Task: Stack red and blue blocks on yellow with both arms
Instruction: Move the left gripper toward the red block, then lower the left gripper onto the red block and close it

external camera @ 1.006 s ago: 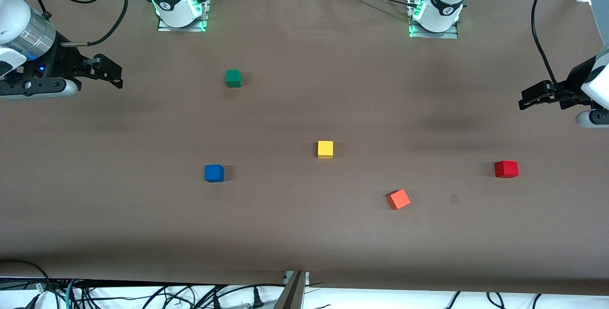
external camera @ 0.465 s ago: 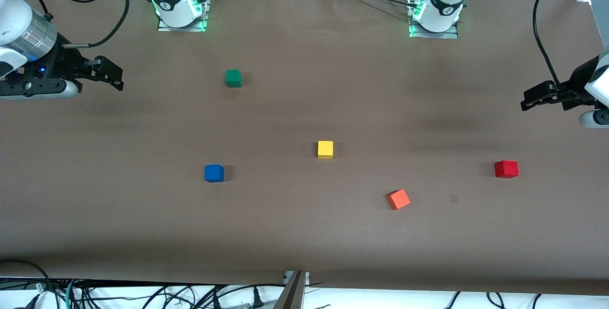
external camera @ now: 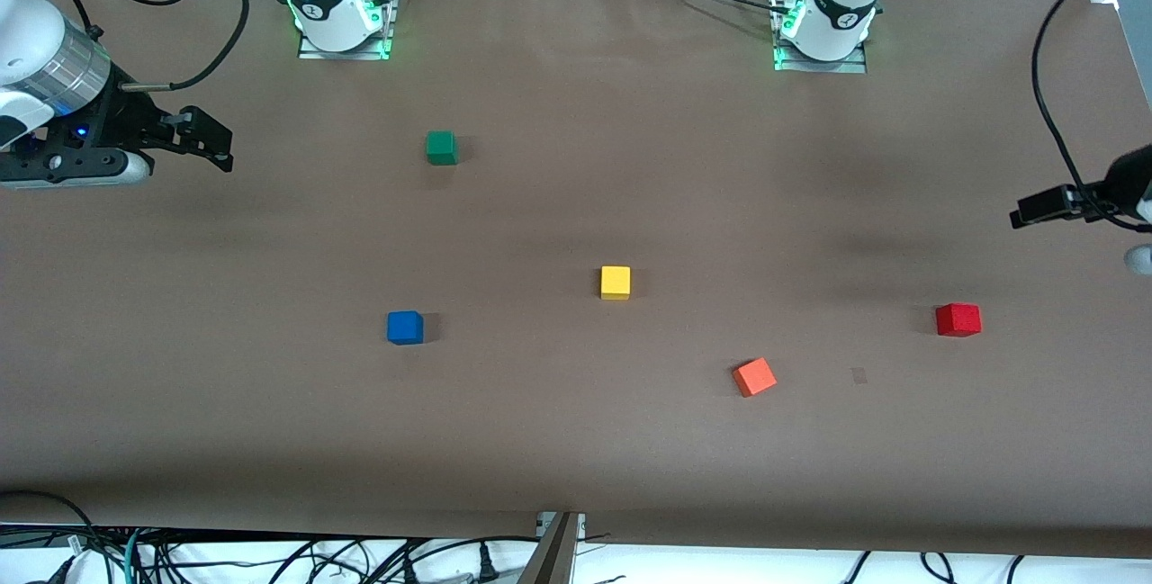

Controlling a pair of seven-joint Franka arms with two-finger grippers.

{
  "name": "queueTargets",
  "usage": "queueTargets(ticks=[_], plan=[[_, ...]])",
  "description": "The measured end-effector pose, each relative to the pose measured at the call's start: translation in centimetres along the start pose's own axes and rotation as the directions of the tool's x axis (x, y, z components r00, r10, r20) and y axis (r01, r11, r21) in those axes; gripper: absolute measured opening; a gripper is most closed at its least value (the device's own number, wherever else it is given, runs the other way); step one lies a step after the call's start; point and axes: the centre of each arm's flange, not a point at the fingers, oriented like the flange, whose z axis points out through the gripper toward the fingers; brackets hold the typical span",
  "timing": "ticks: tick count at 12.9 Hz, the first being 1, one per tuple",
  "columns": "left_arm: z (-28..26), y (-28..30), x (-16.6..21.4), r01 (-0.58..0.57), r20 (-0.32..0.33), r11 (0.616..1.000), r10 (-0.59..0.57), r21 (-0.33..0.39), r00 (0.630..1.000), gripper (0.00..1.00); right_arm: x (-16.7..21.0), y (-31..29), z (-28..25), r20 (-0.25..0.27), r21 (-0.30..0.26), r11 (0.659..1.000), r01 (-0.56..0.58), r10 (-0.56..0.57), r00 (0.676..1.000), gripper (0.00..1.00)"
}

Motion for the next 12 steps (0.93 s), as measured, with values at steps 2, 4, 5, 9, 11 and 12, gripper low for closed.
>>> queueTargets(ticks=[2, 4, 5, 9, 11, 12], plan=[[4.1, -3.2, 2.8, -0.03, -0.008, 1.0, 0.03, 0.001, 1.0, 1.0, 0.0, 0.0, 0.0, 0.0, -0.002, 1.0, 0.001, -0.001, 1.0, 1.0], [9.4, -5.6, 5.7, -0.094, -0.018, 0.995, 0.095, 0.033, 0.995, 1.0, 0.0, 0.0, 0.1, 0.002, -0.002, 1.0, 0.001, -0.001, 1.0, 1.0], [12.6, -6.5, 7.0, -0.117, -0.021, 0.992, 0.118, 0.04, 0.993, 1.0, 0.1, 0.0, 0.2, 0.004, -0.002, 1.0, 0.001, -0.001, 1.0, 1.0], [23.3, -6.9, 8.3, -0.142, -0.087, 0.988, 0.146, 0.058, 0.985, 1.0, 0.5, -0.1, 1.1, 0.018, -0.004, 1.0, 0.001, -0.001, 1.0, 1.0], [27.0, -6.7, 7.3, -0.145, -0.127, 0.987, 0.153, 0.067, 0.98, 1.0, 0.5, -0.1, 1.2, 0.019, -0.004, 1.0, 0.002, -0.001, 1.0, 1.0], [28.4, -6.6, 6.8, -0.147, -0.142, 0.987, 0.156, 0.071, 0.977, 1.0, 0.5, -0.1, 1.2, 0.019, -0.004, 1.0, 0.002, -0.001, 1.0, 1.0]])
